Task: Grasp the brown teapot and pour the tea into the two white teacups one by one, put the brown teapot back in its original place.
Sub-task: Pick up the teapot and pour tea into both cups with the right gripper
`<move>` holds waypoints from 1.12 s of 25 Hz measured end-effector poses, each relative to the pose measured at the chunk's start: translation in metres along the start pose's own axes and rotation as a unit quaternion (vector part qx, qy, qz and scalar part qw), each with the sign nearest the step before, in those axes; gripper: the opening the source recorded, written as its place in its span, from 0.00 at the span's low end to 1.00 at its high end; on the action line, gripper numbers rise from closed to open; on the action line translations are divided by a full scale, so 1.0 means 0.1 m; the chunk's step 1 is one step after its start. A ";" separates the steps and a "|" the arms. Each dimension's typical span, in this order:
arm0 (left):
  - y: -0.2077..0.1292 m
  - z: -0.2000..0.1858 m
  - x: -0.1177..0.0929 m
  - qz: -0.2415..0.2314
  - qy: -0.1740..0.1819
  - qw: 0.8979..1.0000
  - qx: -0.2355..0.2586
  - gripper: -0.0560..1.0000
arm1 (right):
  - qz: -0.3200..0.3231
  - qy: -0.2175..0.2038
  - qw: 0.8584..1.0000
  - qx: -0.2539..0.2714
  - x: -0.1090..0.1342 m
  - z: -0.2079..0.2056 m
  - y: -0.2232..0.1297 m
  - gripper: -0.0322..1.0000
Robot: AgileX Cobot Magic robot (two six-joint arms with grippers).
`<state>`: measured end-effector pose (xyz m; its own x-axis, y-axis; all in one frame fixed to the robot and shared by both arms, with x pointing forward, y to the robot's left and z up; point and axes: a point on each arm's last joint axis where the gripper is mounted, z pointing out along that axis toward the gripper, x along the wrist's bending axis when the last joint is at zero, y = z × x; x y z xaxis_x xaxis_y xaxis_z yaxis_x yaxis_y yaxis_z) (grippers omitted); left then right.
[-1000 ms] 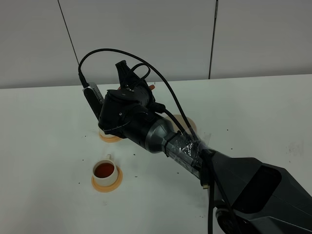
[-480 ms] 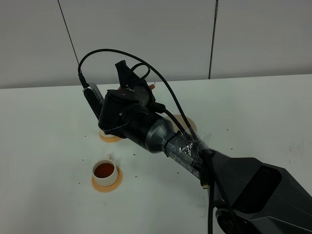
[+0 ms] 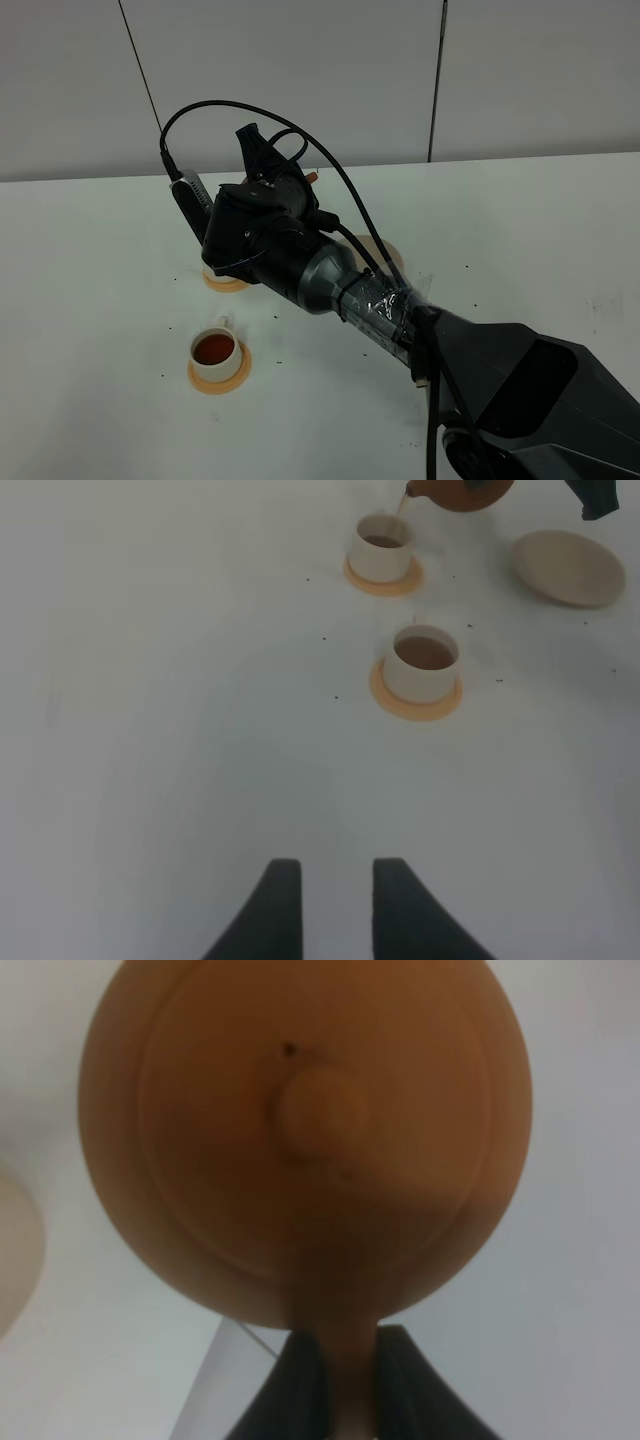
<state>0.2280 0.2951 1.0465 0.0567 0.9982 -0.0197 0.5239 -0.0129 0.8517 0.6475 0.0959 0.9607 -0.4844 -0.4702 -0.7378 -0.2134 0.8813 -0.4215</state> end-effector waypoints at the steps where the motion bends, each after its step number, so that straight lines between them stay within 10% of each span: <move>1: 0.00 0.00 0.00 0.000 0.000 1.000 0.000 0.28 | -0.001 0.000 1.000 0.000 0.00 0.00 0.00 0.12; 28: 0.00 0.00 0.00 0.000 0.000 1.000 0.000 0.28 | -0.004 -0.003 1.000 0.003 0.00 0.00 -0.01 0.12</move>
<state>0.2280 0.2951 1.0465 0.0567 0.9982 -0.0197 0.5239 -0.0129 0.8517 0.6479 0.0957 0.9613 -0.4784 -0.4772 -0.7372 -0.2120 0.8774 -0.4304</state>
